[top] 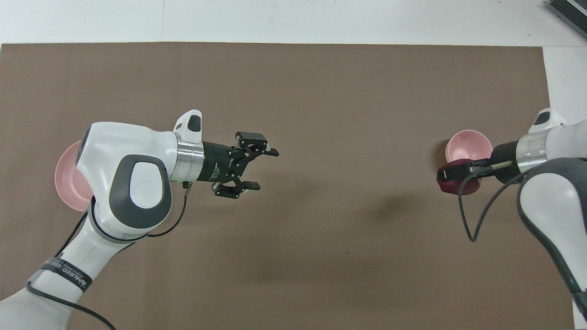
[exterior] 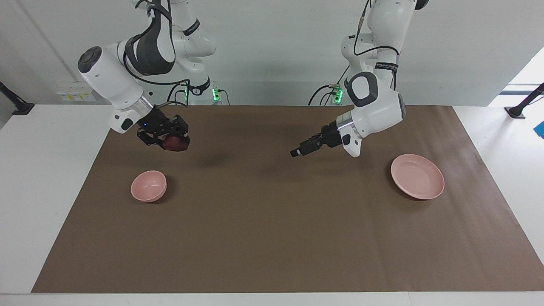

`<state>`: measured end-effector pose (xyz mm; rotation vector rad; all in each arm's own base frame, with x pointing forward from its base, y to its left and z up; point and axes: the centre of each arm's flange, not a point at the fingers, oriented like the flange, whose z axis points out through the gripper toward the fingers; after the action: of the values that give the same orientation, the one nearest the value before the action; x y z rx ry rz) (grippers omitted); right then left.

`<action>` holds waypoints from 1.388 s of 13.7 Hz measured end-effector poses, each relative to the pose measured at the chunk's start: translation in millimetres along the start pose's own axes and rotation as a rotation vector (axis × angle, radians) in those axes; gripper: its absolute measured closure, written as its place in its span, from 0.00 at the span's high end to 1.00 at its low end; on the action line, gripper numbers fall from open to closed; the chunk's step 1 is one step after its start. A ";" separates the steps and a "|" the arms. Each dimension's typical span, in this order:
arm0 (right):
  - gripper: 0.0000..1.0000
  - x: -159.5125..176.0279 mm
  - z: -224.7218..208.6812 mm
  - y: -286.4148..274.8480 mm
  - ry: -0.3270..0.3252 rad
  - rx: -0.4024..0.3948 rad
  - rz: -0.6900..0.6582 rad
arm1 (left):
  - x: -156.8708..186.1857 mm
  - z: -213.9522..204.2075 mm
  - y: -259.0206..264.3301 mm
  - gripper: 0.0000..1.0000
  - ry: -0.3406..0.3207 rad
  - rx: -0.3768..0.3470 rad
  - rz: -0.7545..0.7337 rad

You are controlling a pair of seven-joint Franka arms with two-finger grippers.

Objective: Move apple from plate to bowl
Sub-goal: 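Carry the apple with the right gripper while the left gripper withdraws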

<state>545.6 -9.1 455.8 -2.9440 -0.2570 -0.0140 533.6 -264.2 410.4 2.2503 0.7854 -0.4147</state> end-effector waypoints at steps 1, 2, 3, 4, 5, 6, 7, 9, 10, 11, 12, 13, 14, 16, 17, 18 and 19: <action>0.85 5.2 7.8 6.8 -0.004 -0.074 -0.036 | -0.1 -4.7 0.4 1.00 0.034 0.038 0.043; 0.85 11.9 14.4 11.9 -0.008 -0.153 -0.080 | -0.9 -10.0 2.2 1.00 0.067 0.071 0.084; 0.85 19.6 19.5 15.0 -0.018 -0.228 -0.126 | -0.9 -18.3 4.6 1.00 0.103 0.099 0.123; 0.85 28.8 23.3 17.5 -0.032 -0.296 -0.172 | -0.4 -30.2 8.1 1.00 0.142 0.129 0.165; 0.85 39.9 27.0 20.2 -0.043 -0.354 -0.218 | -0.3 -44.4 11.9 1.00 0.175 0.170 0.207; 0.85 52.1 31.5 23.0 -0.037 -0.398 -0.268 | 0.1 -60.3 15.7 1.00 0.200 0.212 0.241; 0.85 63.9 37.1 25.0 -0.021 -0.441 -0.322 | 2.9 -79.0 18.5 1.00 0.225 0.253 0.268; 0.85 79.8 51.6 25.0 -0.016 -0.517 -0.406 | 13.3 -118.7 20.5 1.00 0.273 0.336 0.346; 0.85 83.8 57.0 24.5 -0.013 -0.535 -0.428 | 20.7 -134.9 18.4 1.00 0.293 0.377 0.395; 0.85 86.6 62.0 24.6 -0.007 -0.541 -0.440 | 30.2 -150.1 13.3 1.00 0.312 0.419 0.450; 0.85 88.1 66.5 25.2 -0.007 -0.542 -0.445 | 40.2 -163.1 6.6 1.00 0.326 0.454 0.492; 0.85 88.8 70.8 26.0 -0.011 -0.542 -0.449 | 48.4 -174.1 0.0 1.00 0.338 0.495 0.522; 0.85 89.0 75.0 27.1 -0.018 -0.543 -0.452 | 53.3 -184.0 -3.6 1.00 0.355 0.549 0.557; 0.85 87.9 81.9 32.2 -0.036 -0.551 -0.458 | 55.6 -203.0 -2.6 1.00 0.383 0.644 0.638; 0.85 87.0 85.1 34.8 -0.044 -0.553 -0.459 | 58.9 -216.1 -4.3 1.00 0.386 0.670 0.670; 0.85 86.3 87.9 36.0 -0.049 -0.552 -0.459 | 64.6 -230.8 -9.8 1.00 0.381 0.685 0.689; 0.85 85.4 91.5 36.4 -0.051 -0.550 -0.461 | 70.4 -248.0 -17.3 1.00 0.368 0.698 0.703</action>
<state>635.4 -12.8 361.4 -3.3344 -1.0925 -0.0850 592.2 -48.5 540.0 3.1075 -0.0656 0.0985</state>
